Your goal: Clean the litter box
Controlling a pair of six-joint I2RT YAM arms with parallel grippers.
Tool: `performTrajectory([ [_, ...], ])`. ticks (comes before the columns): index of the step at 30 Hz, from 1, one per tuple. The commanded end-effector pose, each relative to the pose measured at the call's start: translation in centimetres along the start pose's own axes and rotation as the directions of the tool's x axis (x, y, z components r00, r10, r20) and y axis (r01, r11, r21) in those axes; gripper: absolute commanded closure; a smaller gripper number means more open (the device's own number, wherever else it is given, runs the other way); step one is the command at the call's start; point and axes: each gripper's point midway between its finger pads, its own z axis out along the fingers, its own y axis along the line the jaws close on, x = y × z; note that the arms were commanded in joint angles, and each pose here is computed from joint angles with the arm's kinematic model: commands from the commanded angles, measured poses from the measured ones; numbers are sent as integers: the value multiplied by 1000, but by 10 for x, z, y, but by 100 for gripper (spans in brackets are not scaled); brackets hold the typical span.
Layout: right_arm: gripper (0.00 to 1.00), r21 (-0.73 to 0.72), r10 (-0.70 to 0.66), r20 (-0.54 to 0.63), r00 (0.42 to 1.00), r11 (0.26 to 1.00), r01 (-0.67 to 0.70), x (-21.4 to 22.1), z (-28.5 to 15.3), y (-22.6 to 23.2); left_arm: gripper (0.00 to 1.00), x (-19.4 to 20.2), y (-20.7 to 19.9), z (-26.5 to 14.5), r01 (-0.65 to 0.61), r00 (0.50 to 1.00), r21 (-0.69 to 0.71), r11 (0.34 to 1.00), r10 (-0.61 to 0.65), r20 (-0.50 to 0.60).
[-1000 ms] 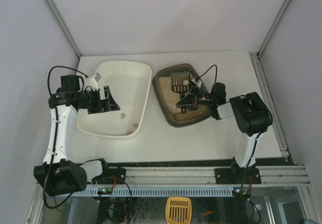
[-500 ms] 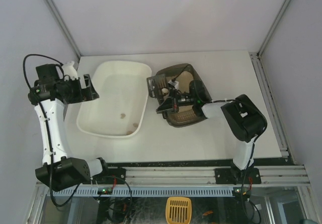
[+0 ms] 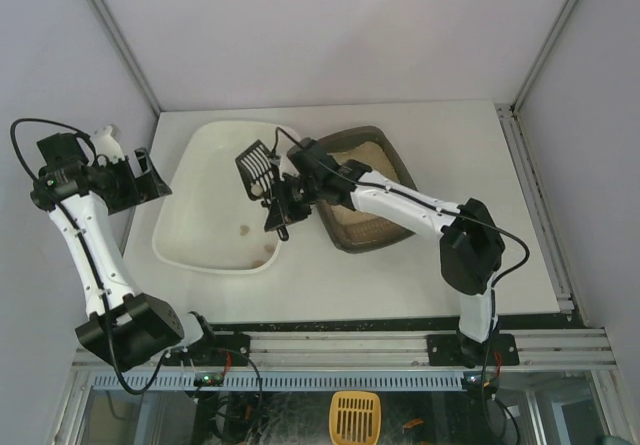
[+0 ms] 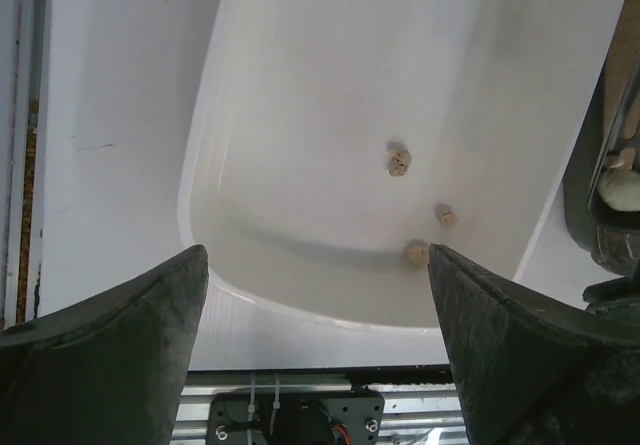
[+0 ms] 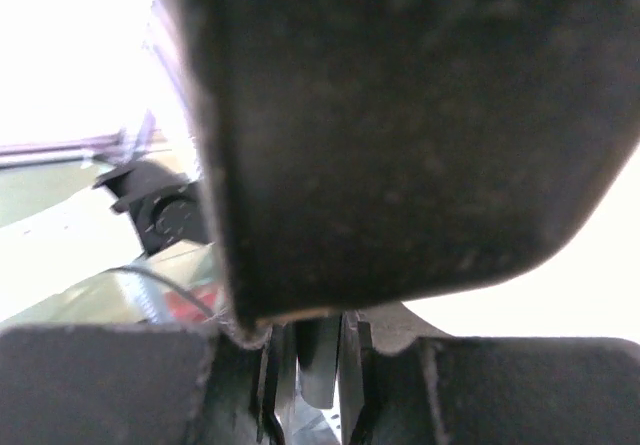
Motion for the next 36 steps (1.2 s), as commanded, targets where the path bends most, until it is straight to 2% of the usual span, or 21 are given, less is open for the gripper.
performTrajectory([
  [1, 100, 451, -118, -147, 982, 876, 173, 23, -15, -51, 6, 5, -3, 0, -20, 1000, 28, 999, 19, 16],
  [4, 100, 610, -184, -203, 962, 745, 271, 22, -13, -63, 6, 10, -4, 1, -27, 1000, 34, 999, 26, 9],
  [7, 100, 707, -250, -270, 930, 604, 368, 22, -15, -66, 6, 13, -3, 2, -35, 999, 30, 999, 35, 4],
  [14, 100, 785, -396, -461, 794, 235, 573, 29, -21, -71, 6, 13, 4, 2, -3, 1000, -20, 1000, 4, 16],
  [17, 100, 795, -426, -482, 765, 155, 587, 26, -21, -72, 6, 11, 6, 0, -3, 999, -38, 999, 4, 36],
  [20, 100, 814, -466, -465, 753, 110, 571, 17, -25, -65, 6, 12, 6, -1, -1, 999, -42, 999, 3, 38],
  [23, 100, 833, -508, -422, 751, 110, 542, 7, -32, -55, 7, 15, 5, 0, 4, 1000, -35, 999, -3, 25],
  [27, 100, 857, -554, -313, 771, 185, 481, -4, -43, -39, 7, 14, 2, -2, 4, 999, -25, 1000, -4, 35],
  [32, 100, 862, -541, -67, 838, 392, 322, -18, -103, -26, 8, -8, -10, -17, 30, 989, -8, 1000, -28, 148],
  [34, 100, 823, -481, -4, 877, 497, 276, -14, -125, -37, 8, -20, -24, -19, 49, 980, 61, 997, -60, 192],
  [36, 100, 782, -343, 48, 938, 597, 178, -5, -148, -57, 8, -28, -50, -13, 45, 981, 143, 989, -71, 182],
])
